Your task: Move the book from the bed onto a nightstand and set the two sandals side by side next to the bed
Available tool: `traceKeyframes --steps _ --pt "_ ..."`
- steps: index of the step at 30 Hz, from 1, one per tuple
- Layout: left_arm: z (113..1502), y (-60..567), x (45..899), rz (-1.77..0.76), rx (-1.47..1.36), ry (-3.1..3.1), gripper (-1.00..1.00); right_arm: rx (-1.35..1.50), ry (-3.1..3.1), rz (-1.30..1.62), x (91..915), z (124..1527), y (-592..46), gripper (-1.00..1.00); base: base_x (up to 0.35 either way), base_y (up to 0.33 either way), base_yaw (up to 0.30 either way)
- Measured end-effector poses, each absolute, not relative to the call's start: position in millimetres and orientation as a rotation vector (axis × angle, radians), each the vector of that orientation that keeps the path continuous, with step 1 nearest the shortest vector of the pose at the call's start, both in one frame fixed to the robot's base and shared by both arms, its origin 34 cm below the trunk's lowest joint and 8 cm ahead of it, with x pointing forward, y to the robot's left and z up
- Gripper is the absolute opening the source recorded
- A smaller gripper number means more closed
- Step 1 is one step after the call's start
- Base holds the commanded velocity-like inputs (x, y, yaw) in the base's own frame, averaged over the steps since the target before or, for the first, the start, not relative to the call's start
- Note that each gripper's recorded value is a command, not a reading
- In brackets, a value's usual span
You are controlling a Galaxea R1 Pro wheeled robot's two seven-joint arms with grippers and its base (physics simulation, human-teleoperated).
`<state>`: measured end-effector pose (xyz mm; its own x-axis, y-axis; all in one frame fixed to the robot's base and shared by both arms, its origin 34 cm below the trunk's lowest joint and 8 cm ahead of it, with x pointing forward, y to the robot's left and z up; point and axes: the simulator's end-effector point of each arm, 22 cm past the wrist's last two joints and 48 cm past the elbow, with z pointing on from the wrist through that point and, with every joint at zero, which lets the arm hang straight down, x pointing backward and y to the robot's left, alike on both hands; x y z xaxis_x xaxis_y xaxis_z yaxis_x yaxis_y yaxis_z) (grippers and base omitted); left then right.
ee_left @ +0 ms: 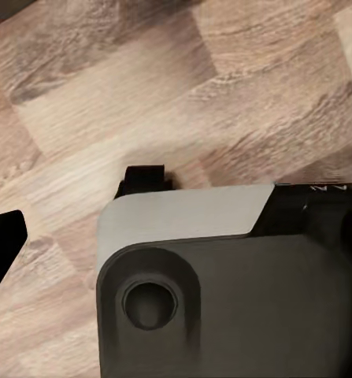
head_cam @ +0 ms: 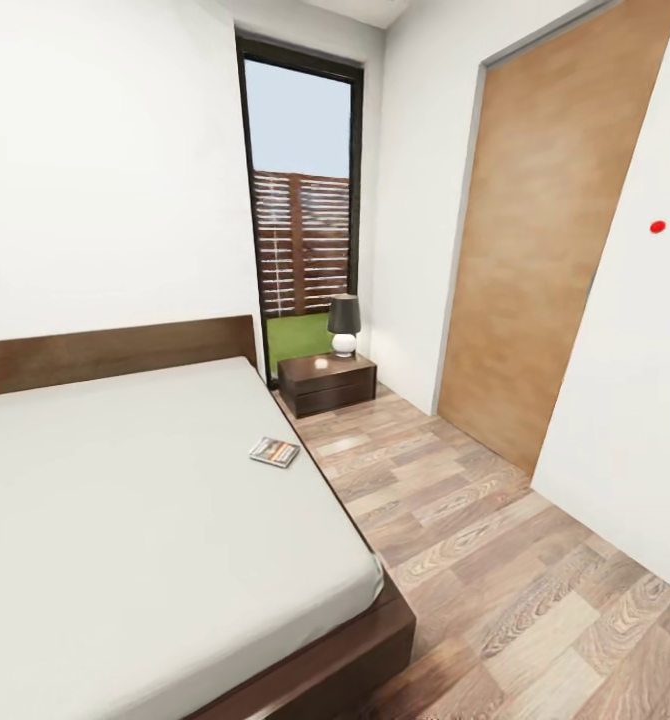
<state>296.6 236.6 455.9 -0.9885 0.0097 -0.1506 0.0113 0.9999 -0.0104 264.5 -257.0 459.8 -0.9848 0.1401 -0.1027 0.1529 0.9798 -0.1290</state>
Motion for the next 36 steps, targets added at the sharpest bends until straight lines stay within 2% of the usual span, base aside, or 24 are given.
traceKeyframes --steps 5,6,10,36 --pt "481.2 219.3 387.6 -0.050 0.014 2.924 1.00 0.238 2.966 -0.191 339.5 488.2 -230.8 1.00 0.000 0.000 -0.286" --pt "495.5 195.9 422.0 -0.094 0.017 2.896 1.00 0.281 2.902 -0.161 373.0 503.4 -223.4 1.00 0.000 0.000 -0.285" --pt "512.1 183.9 458.3 -0.116 0.012 2.841 1.00 0.341 2.851 -0.123 393.8 513.8 -219.1 1.00 0.000 0.000 -0.269" --pt "522.7 175.3 484.3 -0.140 -0.006 2.717 1.00 0.409 2.730 -0.104 417.8 522.2 -221.8 1.00 0.000 0.000 -0.279"
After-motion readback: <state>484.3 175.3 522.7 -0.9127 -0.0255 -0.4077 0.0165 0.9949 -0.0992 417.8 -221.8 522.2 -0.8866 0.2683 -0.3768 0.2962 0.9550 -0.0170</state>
